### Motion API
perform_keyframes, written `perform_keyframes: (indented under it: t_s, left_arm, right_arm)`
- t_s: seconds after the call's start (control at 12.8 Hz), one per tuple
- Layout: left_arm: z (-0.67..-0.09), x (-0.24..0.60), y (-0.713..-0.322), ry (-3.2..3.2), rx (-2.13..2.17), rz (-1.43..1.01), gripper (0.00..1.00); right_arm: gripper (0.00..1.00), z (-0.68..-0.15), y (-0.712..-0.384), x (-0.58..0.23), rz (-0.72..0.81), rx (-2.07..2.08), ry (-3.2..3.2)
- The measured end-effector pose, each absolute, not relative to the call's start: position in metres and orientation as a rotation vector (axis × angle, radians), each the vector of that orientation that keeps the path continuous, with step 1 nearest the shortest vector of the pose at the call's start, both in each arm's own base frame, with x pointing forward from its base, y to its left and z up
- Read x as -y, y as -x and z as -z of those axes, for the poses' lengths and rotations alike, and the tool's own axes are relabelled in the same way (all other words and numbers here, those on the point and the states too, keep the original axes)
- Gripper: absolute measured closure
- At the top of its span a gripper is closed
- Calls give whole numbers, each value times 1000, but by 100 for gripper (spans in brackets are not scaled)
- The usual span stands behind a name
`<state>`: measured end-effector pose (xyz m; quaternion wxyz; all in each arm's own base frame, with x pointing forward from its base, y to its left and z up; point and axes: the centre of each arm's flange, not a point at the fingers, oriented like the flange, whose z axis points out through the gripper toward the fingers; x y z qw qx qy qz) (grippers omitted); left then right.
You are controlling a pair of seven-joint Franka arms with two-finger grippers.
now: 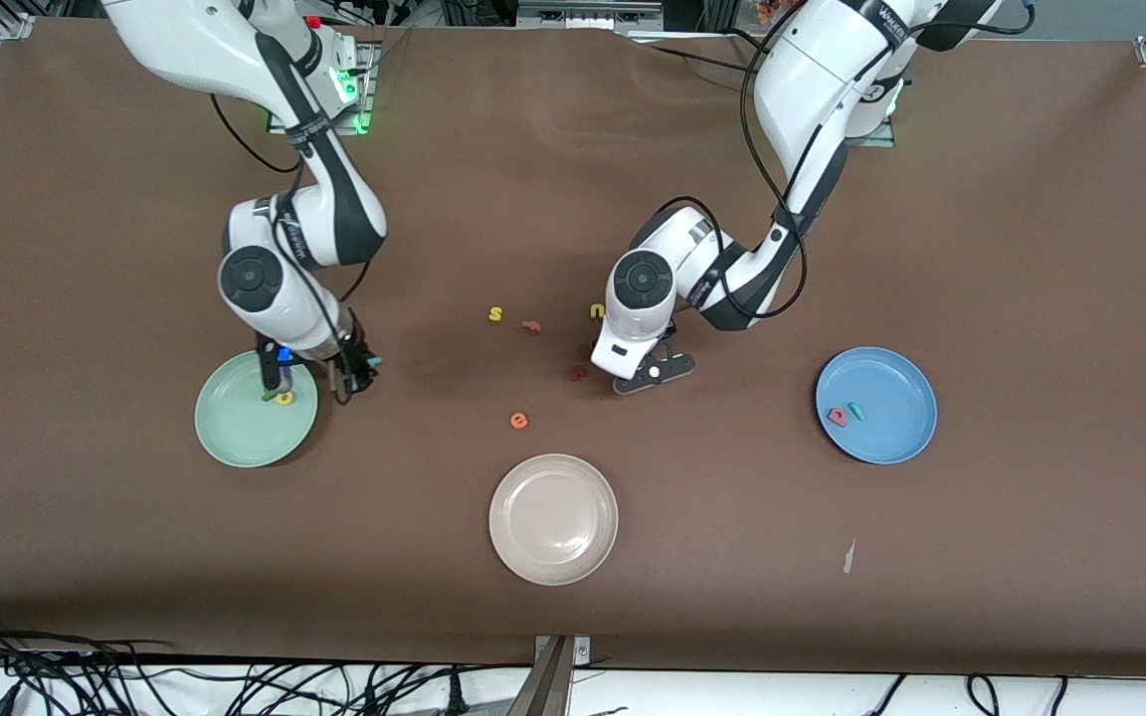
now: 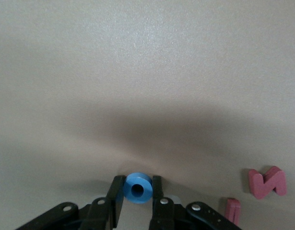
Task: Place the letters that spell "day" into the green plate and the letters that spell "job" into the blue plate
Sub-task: 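Drop the y on the green plate while the left gripper drops o on blue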
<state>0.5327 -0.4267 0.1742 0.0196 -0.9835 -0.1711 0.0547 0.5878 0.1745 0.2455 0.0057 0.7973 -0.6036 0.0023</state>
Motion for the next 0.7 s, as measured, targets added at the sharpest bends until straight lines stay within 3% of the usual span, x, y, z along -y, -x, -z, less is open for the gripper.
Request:
perform_keyframes:
  t_s: [0.23, 0.55, 0.7]
  left_arm:
    - [-187, 405, -550, 3024, 496, -198, 72]
    - [-249, 287, -608, 3012, 170, -333, 72]
    - [-254, 214, -631, 3024, -1, -409, 72]
  right_arm:
    - [74, -253, -606, -110, -112, 1858, -2454]
    - [74, -258, -616, -34, -136, 1795, -2463]
    - [59, -261, -619, -14, -161, 1784, -2484]
